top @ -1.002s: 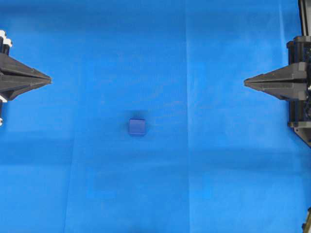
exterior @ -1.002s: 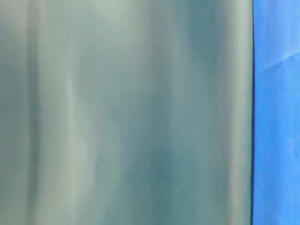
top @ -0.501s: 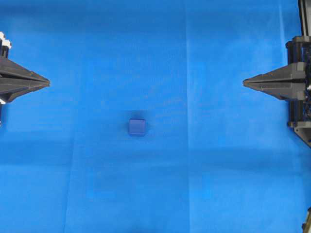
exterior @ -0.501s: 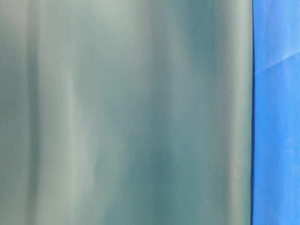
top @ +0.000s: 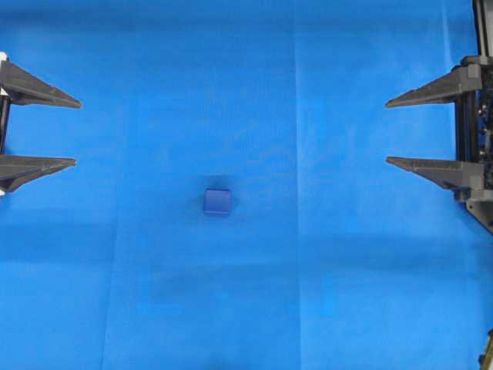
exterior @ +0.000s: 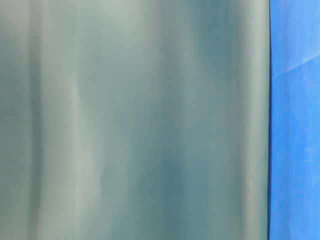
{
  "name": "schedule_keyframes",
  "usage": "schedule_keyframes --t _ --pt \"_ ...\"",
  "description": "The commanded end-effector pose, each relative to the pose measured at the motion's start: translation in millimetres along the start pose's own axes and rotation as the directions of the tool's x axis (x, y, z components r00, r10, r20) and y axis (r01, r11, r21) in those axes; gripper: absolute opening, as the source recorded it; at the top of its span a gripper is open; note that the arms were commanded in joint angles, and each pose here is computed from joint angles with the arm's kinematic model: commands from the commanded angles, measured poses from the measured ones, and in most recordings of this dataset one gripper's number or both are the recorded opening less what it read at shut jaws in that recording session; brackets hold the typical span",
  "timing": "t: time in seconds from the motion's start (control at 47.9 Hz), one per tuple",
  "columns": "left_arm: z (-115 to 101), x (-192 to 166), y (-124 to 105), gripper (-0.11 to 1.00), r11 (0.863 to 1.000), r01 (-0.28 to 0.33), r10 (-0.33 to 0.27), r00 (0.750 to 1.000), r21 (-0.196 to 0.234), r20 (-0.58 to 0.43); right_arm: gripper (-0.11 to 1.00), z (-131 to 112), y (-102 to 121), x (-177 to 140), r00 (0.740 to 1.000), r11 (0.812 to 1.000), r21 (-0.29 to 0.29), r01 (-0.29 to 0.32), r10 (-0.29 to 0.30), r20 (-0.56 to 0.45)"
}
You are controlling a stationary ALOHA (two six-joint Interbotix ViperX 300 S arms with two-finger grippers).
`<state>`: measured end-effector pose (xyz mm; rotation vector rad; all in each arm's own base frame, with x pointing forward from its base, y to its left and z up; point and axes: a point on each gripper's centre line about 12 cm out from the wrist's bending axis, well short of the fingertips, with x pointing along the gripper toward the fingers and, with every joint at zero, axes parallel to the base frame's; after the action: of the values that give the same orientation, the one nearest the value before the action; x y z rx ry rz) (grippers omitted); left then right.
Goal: Handover the blue block to the right arm after grasping it with the left arm, then place it in the designated position.
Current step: 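Open both grippers wide at their start positions, then move the open left gripper over the blue cube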
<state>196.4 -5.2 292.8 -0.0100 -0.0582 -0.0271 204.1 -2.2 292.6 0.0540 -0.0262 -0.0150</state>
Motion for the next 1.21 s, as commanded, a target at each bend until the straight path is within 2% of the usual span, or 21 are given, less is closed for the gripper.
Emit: schedule_keyframes --t 0.0,0.271,0.522,0.772,1.189 --pt "3.2 1.4 -0.7 0.93 1.0 0.004 -0.004 1.0 0.003 0.008 0.94 10.8 -0.2 2.5 1.0 1.0 0.005 0.003 -0.003 0.026" --pt "4.7 2.9 -0.7 0.93 1.0 0.004 -0.004 1.0 0.001 0.015 0.96 11.4 0.1 2.9 1.0 1.0 0.008 0.001 -0.002 0.029" --pt "3.2 22.3 -0.9 0.93 1.0 0.005 -0.005 0.999 0.004 0.032 0.96 11.8 -0.8 2.9 0.999 1.0 0.006 0.006 -0.006 0.033" --pt "4.4 62.7 -1.0 0.93 1.0 0.005 -0.005 1.0 0.018 0.009 0.96 11.9 -1.8 2.9 0.999 1.0 0.006 0.011 -0.011 0.033" --pt "7.7 144.4 1.3 0.93 1.0 -0.002 0.002 1.0 0.013 0.002 0.96 12.3 -2.1 3.0 0.999 1.0 0.006 0.012 -0.012 0.033"
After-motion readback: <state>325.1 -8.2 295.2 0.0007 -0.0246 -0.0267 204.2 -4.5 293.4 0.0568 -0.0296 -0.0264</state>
